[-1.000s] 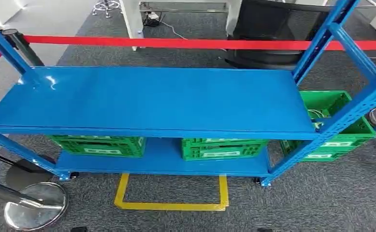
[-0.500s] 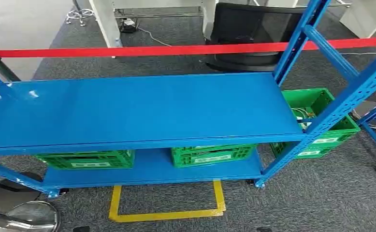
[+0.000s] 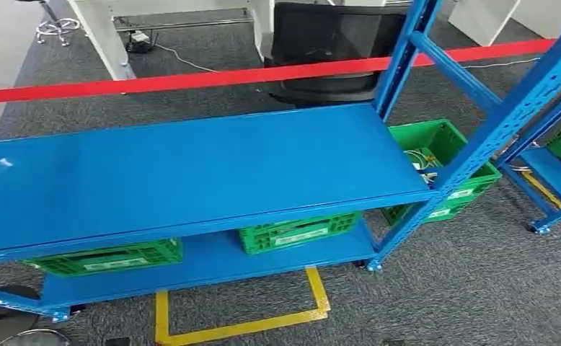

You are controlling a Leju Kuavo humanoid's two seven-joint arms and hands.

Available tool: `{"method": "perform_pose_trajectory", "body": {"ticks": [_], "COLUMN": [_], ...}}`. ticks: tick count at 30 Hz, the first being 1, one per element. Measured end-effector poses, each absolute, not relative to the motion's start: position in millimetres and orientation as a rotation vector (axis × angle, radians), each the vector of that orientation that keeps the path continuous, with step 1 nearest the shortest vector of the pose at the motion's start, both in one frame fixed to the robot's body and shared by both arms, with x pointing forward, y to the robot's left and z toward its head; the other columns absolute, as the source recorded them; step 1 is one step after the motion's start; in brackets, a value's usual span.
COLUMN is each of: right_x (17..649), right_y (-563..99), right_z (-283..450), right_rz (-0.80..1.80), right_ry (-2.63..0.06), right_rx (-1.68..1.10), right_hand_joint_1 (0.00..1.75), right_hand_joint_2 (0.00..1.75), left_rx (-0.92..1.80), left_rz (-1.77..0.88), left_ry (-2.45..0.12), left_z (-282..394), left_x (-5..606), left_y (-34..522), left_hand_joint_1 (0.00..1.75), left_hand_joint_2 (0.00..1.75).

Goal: Take the parts from the cabinet and place them on the table.

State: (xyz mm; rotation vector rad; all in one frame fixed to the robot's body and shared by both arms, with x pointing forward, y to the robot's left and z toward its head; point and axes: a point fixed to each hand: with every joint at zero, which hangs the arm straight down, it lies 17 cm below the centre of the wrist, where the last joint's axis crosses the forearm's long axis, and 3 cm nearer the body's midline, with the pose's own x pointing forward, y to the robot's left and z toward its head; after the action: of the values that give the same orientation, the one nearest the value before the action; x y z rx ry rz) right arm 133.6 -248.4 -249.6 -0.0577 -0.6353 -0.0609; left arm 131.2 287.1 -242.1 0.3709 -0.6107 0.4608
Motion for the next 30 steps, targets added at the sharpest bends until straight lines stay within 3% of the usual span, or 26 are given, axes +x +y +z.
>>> {"method": "perform_pose_trajectory", "body": {"ticks": [1,2,3,7,8,30], "right_x": [134,135,136,135,133,134], "right_y": [-248,-248,-248,-247,-247,-245], "right_z": [-249,-249,-249,-250,-251,-250], "right_rz": [-0.061,-0.061,-0.061,-0.072,-0.076,-0.133], "right_ry": [-0.637,-0.639,-0.64,-0.631,-0.617,-0.61], "right_rx": [-0.057,-0.057,-0.057,-0.047,-0.048,-0.017], "right_hand_joint_1": [0.0,0.0,0.0,0.0,0.0,0.0], "right_hand_joint_2": [0.0,0.0,1.75,1.75,0.0,0.0], "left_rx": [0.372,0.373,0.373,0.355,0.336,0.307], "left_rz": [0.46,0.459,0.459,0.449,0.44,0.454], "left_ry": [-0.61,-0.611,-0.611,-0.604,-0.598,-0.594], "left_z": [-242,-242,-242,-243,-245,-246], "left_x": [131,131,132,132,132,133], "left_y": [287,287,287,284,281,277], "left_hand_joint_1": [0.0,0.0,0.0,0.0,0.0,0.0], "left_hand_joint_2": [1.75,1.75,1.75,1.75,0.0,0.0]}}
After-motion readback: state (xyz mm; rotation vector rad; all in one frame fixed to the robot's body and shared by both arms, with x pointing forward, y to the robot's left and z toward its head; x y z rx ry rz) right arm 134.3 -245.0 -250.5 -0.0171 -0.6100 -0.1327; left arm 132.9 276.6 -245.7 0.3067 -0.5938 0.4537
